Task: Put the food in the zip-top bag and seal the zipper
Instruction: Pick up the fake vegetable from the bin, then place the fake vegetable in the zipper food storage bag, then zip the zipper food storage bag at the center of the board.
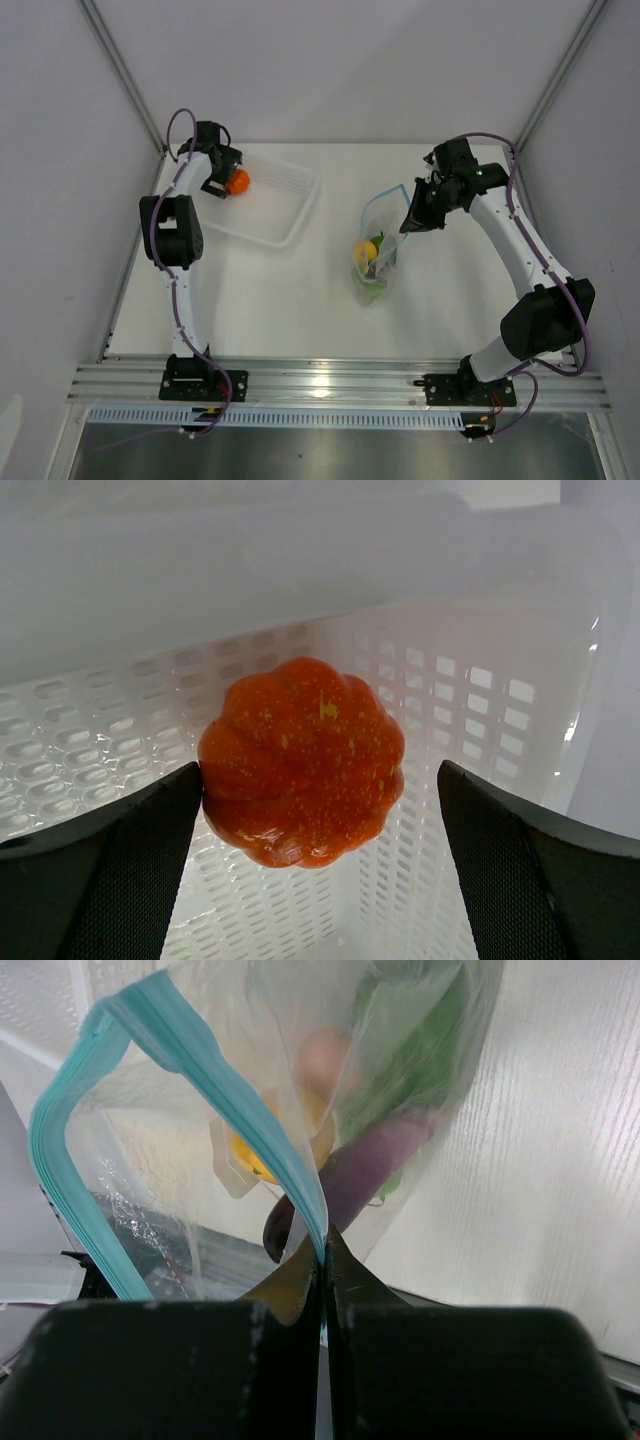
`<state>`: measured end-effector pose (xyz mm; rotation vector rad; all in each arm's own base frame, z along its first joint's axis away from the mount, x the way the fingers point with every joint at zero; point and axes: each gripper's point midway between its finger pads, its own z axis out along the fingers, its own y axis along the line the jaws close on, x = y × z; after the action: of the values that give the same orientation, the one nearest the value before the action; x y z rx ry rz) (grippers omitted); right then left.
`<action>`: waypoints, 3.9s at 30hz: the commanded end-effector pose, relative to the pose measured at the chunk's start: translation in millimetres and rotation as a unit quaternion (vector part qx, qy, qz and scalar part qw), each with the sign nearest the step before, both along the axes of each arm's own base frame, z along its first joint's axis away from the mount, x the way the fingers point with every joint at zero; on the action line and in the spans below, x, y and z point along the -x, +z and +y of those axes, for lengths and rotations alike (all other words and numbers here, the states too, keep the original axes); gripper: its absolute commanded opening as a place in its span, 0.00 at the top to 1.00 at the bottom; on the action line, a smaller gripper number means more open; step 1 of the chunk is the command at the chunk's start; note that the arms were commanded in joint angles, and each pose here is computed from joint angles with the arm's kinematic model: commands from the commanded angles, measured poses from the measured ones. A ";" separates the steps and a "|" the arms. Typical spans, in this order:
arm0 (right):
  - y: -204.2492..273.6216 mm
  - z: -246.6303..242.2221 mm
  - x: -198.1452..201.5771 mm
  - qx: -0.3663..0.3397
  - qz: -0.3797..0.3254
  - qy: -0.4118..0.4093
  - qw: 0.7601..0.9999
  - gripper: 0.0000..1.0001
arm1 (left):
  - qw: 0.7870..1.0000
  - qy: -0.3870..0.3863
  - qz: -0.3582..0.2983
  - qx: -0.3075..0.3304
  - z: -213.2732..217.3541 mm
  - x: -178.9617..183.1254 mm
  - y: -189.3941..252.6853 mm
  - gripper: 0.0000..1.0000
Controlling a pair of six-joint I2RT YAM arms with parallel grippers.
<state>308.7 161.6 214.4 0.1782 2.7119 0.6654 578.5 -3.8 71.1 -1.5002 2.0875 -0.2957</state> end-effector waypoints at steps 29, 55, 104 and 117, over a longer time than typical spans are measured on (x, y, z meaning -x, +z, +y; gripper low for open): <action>19.3 -3.0 -1.1 -0.012 -0.038 -0.017 0.999 1.00 | 0.998 -0.048 -0.032 0.022 -21.3 -10.5 13.1 0.81; 34.2 8.7 -13.9 -0.043 -0.073 -0.005 0.996 1.00 | 0.681 -0.611 -0.400 0.053 -316.3 228.9 292.9 0.82; 41.8 11.0 5.6 -0.060 -0.073 0.030 0.995 1.00 | 0.669 -0.700 -0.229 -0.098 -345.7 249.6 222.8 0.01; 43.4 18.3 8.3 -0.070 -0.068 0.059 0.993 1.00 | 0.666 -0.728 -0.139 -0.086 -359.5 221.4 157.7 0.00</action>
<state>302.4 174.8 248.3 0.0671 2.5795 0.8354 344.3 -369.4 214.6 0.6195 2.4545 -0.7882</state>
